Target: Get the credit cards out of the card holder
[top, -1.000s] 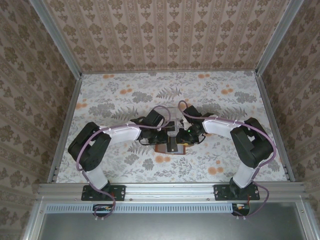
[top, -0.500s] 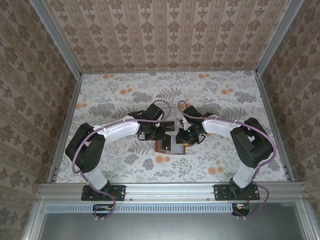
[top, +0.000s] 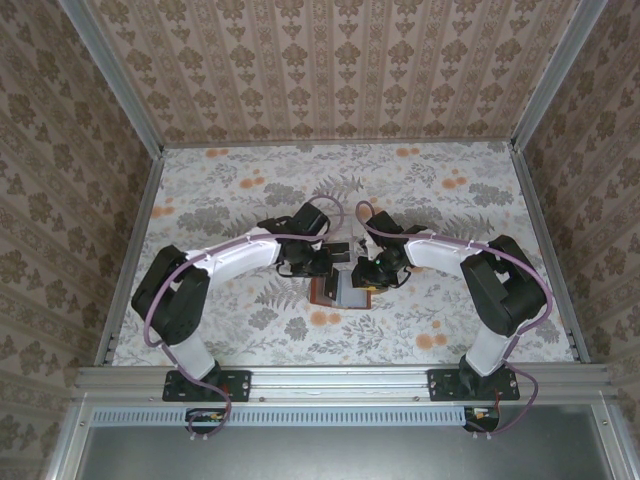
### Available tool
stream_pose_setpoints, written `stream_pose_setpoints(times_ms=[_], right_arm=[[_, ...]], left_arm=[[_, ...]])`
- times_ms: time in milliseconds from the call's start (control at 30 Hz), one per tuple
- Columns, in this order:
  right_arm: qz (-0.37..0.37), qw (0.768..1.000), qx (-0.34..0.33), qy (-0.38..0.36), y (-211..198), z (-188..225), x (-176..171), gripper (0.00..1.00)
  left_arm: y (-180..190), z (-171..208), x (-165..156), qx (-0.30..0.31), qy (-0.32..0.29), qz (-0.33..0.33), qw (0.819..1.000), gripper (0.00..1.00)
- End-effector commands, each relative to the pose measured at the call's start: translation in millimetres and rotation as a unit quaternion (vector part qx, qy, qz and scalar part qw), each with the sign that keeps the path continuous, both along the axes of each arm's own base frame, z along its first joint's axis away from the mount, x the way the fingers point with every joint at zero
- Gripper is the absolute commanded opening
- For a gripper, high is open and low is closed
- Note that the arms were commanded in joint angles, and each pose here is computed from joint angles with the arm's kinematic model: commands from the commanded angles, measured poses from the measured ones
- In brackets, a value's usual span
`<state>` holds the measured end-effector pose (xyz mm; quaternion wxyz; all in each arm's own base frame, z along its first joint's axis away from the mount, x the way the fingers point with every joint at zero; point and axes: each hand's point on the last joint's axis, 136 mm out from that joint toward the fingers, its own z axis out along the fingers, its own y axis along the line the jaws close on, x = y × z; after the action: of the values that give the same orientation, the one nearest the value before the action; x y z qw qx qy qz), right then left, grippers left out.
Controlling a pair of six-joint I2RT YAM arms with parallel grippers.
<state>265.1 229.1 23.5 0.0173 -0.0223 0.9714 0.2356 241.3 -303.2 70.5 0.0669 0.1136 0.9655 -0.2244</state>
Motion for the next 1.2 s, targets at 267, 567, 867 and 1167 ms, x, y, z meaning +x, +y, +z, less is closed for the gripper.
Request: stream_pose_setpoints(times_ms=[267, 567, 867, 1167], right_arm=[[-0.006, 0.997, -0.075, 0.028, -28, -25, -16, 0.28], [-0.008, 0.997, -0.076, 0.027, -29, -24, -16, 0.28], [-0.009, 0.997, -0.072, 0.009, -28, -13, -10, 0.28], [-0.028, 0.998, -0.026, -0.042, -24, 39, 2, 0.28]], left_arm=[[-17, -3, -18, -0.006, 0.012, -0.002, 1.0, 0.15], [-11, -12, -29, 0.007, 0.022, 0.006, 1.0, 0.14], [-6, 4, -21, 0.024, -0.005, 0.005, 1.0, 0.07], [1, 41, 0, 0.048, -0.08, -0.067, 0.993, 0.04]])
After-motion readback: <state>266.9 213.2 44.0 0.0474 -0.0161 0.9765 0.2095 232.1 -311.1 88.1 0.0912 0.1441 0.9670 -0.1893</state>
